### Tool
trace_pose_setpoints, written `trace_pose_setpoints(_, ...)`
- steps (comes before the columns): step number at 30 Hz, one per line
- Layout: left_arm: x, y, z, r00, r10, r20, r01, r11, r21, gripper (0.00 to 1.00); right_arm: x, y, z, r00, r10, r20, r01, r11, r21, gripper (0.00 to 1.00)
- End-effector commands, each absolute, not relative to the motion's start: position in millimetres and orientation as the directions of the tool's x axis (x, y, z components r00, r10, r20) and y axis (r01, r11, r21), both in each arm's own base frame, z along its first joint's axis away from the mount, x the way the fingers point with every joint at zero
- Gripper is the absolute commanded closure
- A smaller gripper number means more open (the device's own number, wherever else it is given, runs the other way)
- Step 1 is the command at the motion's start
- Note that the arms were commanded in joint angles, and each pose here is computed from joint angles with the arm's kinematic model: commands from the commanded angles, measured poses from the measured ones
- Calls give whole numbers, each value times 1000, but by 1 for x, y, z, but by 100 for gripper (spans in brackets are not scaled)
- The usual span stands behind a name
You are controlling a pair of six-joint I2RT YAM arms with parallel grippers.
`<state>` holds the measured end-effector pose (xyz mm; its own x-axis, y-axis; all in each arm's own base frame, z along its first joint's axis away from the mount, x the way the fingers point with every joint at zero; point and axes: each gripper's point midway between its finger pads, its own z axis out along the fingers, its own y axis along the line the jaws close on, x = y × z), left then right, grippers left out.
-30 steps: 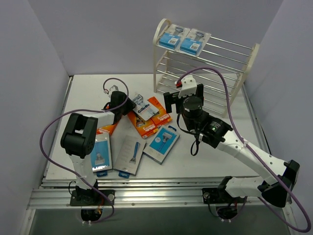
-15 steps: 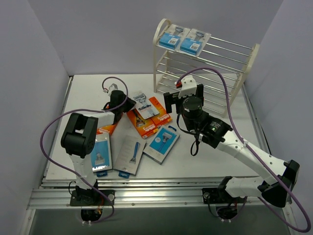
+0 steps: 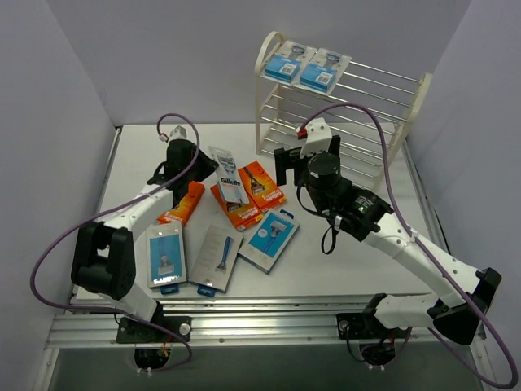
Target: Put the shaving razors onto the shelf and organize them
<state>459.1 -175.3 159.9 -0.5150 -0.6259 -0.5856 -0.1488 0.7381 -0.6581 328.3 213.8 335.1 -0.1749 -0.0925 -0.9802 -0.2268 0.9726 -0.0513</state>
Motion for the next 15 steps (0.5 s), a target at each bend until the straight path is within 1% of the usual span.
trace_pose_setpoints(1, 444, -169, 204, -503, -595, -627, -95, 759, -644, 98, 325, 224, 340, -211, -47, -976, -278, 961, 14, 0)
trace_pose_setpoints(3, 436, -167, 208, -517, -576, -633, -94, 773, -627, 98, 321, 230, 335, -225, -39, -974, -314, 949, 35, 2)
trace_pose_setpoints(4, 433, -166, 208, -526, -567, -634, -96, 780, -619, 98, 318, 235, 335, -230, -21, -973, -335, 940, 59, 6)
trace_pose_setpoints(5, 430, -165, 208, -541, -557, -631, -105, 788, -606, 98, 312, 245, 332, -245, -19, -969, -393, 916, 81, 7)
trace_pose_setpoints(8, 422, -164, 206, -564, -541, -624, -117, 800, -589, 98, 303, 266, 322, -294, -21, -956, -472, 873, 126, 14)
trace_pose_setpoints(12, 412, -169, 214, -560, -550, -619, -128, 796, -591, 98, 294, 285, 306, -335, -54, -941, -492, 862, 126, 19)
trace_pose_setpoints(15, 407, -174, 226, -551, -546, -631, -127, 802, -584, 98, 284, 298, 296, -342, -81, -936, -495, 862, 107, 20)
